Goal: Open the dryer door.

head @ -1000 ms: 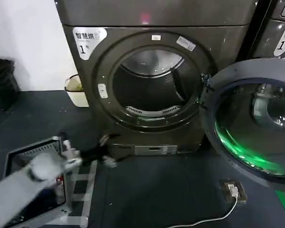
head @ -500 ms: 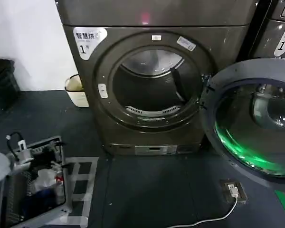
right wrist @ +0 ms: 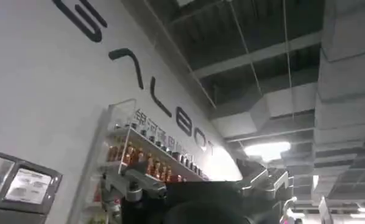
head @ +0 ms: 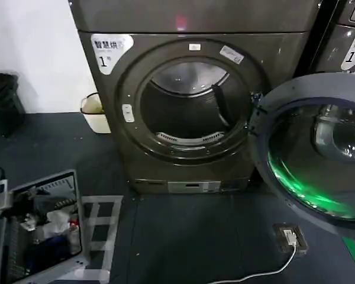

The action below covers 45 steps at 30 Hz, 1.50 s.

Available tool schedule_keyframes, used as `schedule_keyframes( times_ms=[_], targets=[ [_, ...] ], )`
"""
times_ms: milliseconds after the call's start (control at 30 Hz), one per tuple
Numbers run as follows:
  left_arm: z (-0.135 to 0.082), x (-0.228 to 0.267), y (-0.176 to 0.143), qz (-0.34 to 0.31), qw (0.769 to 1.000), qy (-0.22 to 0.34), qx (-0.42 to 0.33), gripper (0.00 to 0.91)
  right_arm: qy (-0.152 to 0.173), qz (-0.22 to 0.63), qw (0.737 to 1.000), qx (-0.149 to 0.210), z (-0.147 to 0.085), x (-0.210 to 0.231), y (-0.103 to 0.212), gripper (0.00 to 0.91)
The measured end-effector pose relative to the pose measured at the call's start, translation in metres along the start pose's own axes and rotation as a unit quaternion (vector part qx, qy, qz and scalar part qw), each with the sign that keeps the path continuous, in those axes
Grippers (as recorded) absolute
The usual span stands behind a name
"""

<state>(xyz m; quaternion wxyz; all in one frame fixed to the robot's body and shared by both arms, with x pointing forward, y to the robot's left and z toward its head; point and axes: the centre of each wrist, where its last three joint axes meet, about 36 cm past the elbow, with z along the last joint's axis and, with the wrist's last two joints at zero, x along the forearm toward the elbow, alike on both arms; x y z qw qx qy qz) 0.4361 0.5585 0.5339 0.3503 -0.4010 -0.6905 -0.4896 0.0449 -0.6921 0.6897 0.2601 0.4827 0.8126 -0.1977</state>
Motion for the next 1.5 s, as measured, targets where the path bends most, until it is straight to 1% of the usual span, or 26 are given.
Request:
schedule_keyframes(
  times_ms=[300, 433, 633, 867, 1100, 1500],
  targets=[
    [0.023, 0.009, -0.007, 0.036, 0.997, 0.055, -0.037, 0.907, 0.000, 0.010, 1.000, 0.000, 0.001, -0.003, -0.008, 0.907],
    [0.030, 0.009, -0.010, 0.057, 0.995, 0.067, -0.049, 0.907, 0.001, 0.009, 1.000, -0.001, 0.002, -0.003, -0.007, 0.907],
    [0.032, 0.013, -0.009, 0.066, 0.993, 0.078, -0.067, 0.907, 0.000, 0.006, 1.000, -0.003, 0.003, -0.004, -0.005, 0.907],
    [0.033, 0.017, -0.008, 0.066, 0.992, 0.085, -0.068, 0.907, 0.000, 0.006, 1.000, -0.002, 0.004, -0.005, -0.005, 0.907],
    [0.032, 0.020, -0.003, 0.070, 0.991, 0.078, -0.079, 0.907, -0.003, 0.002, 1.000, -0.002, 0.003, -0.005, -0.002, 0.907],
    [0.030, 0.022, -0.003, 0.066, 0.991, 0.081, -0.085, 0.907, 0.003, 0.002, 1.000, 0.000, 0.006, -0.004, -0.005, 0.907]
  ],
)
